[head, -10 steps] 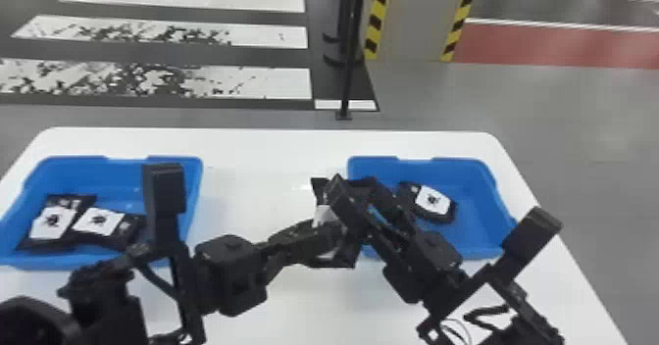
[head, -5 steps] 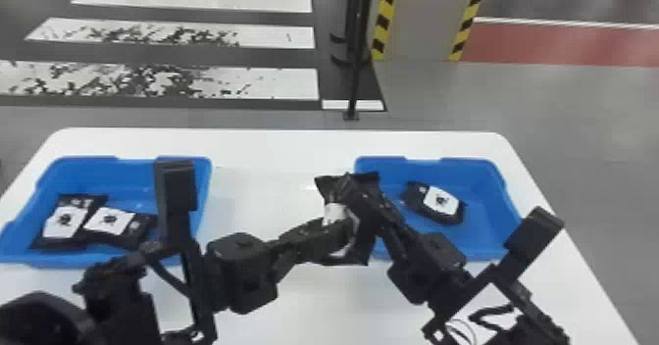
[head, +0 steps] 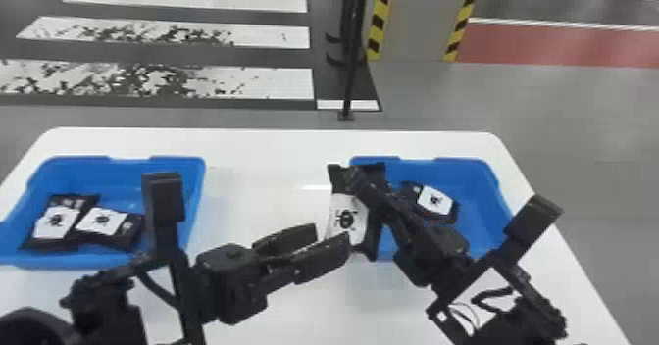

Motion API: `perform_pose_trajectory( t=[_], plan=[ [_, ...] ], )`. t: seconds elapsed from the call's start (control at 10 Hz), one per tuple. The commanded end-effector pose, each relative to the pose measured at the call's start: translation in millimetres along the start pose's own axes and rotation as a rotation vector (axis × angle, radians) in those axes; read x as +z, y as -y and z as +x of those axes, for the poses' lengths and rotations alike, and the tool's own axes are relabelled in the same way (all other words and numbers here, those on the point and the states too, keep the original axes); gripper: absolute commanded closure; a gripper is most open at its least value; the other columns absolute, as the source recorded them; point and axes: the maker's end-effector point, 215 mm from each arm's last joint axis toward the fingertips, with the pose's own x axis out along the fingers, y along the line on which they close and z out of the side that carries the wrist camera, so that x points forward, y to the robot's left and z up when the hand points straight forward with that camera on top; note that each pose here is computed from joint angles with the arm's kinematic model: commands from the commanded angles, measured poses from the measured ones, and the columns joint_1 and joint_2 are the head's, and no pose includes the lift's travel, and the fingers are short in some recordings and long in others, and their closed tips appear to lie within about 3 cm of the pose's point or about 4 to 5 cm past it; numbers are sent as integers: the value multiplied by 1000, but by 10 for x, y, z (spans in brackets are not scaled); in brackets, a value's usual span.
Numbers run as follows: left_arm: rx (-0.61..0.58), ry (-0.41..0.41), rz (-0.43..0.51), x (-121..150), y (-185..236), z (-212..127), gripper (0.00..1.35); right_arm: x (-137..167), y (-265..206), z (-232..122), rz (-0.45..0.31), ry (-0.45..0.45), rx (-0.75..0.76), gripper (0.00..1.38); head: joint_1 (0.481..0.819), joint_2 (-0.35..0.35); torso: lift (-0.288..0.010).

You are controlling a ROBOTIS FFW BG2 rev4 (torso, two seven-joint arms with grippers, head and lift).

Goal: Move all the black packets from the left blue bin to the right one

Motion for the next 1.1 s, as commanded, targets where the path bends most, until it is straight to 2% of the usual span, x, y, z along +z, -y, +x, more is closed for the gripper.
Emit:
perform_pose_trajectory(
  t=[0.0,0.4,0.6,0.8,0.9,1.0],
  plan=[
    [20,0,-20,-59,-79,-62,176,73,354,31,-61,-8,-49,1277,695,-106,-140],
    [57,63,-35,-14,-106,-352,177,202,1446,7,-132,-35,-208,1277,695,-179,-140],
    [125,130,-25,97,-160,-672,177,182,2008,-1,-161,-70,-294,1277,695,-196,-140],
    [214,151,-2,129,-301,-952,179,193,2498,-64,-201,-107,-380,1251,695,-199,-140],
    [237,156,-7,118,-353,-1031,179,231,2748,-139,-216,-118,-432,1139,695,-201,-140],
    [250,160,-13,109,-386,-1074,179,282,2913,-235,-232,-121,-481,849,695,-211,-140]
  ],
)
